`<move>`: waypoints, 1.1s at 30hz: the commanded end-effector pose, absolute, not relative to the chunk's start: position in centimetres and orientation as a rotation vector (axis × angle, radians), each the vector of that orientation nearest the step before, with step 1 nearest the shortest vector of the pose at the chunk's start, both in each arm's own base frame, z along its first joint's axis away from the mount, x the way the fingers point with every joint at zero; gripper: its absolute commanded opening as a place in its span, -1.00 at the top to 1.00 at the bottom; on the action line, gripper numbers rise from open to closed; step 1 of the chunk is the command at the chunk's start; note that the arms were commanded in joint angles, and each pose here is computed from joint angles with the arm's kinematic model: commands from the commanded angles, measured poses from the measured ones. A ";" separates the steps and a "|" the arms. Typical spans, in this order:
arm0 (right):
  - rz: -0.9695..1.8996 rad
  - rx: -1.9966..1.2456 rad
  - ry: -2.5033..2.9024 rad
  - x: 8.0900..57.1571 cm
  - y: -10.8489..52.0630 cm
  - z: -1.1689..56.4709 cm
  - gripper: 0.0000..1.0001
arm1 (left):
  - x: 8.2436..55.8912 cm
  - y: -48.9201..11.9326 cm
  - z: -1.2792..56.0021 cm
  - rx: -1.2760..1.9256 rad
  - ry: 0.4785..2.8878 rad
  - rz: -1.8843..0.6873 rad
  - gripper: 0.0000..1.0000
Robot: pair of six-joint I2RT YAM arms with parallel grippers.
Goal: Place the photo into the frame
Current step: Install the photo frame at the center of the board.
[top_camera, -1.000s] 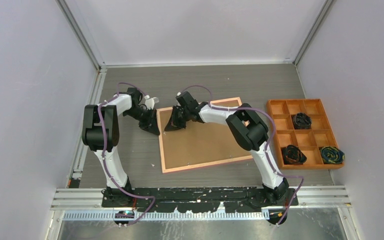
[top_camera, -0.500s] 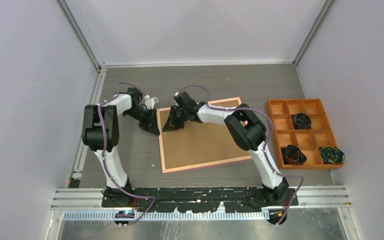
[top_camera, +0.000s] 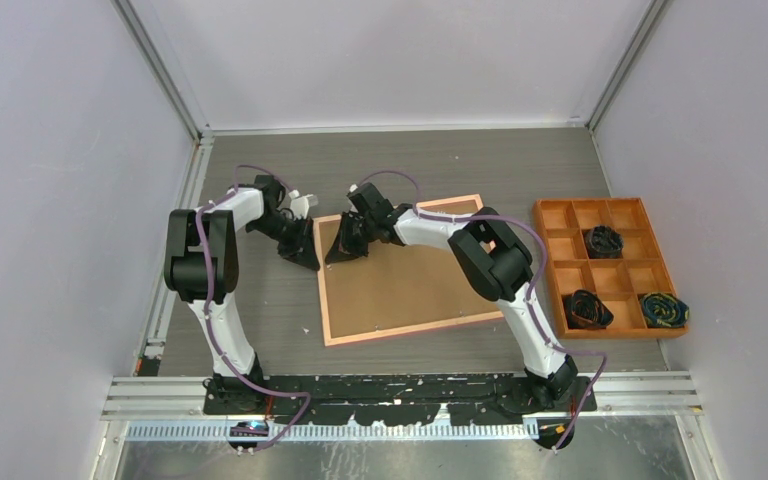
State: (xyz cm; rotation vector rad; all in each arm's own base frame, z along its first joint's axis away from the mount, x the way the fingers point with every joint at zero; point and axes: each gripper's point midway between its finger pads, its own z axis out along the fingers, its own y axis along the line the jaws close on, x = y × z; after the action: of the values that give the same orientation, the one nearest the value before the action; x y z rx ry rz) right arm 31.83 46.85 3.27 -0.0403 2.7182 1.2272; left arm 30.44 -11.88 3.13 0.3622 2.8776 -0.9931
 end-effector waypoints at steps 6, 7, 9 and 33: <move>1.326 -0.134 2.822 28.0 47.9 2.4 0.99 | 32.9 -10.6 1.4 0.474 2.832 -0.805 0.83; 1.339 -0.148 2.819 27.9 48.0 2.6 0.99 | 32.9 -10.6 1.4 0.475 2.831 -0.805 0.82; 1.335 -0.160 2.828 27.8 47.9 2.6 0.99 | 33.0 -10.6 1.4 0.474 2.832 -0.805 0.83; 1.352 -0.081 2.613 34.4 47.1 9.2 0.50 | 33.8 -10.2 2.5 0.462 2.807 -0.800 0.83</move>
State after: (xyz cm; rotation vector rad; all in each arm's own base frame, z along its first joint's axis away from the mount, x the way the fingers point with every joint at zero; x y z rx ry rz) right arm 31.43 47.05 4.07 -0.1149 2.7835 1.2864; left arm 30.55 -11.76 3.24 0.3705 2.8847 -0.9725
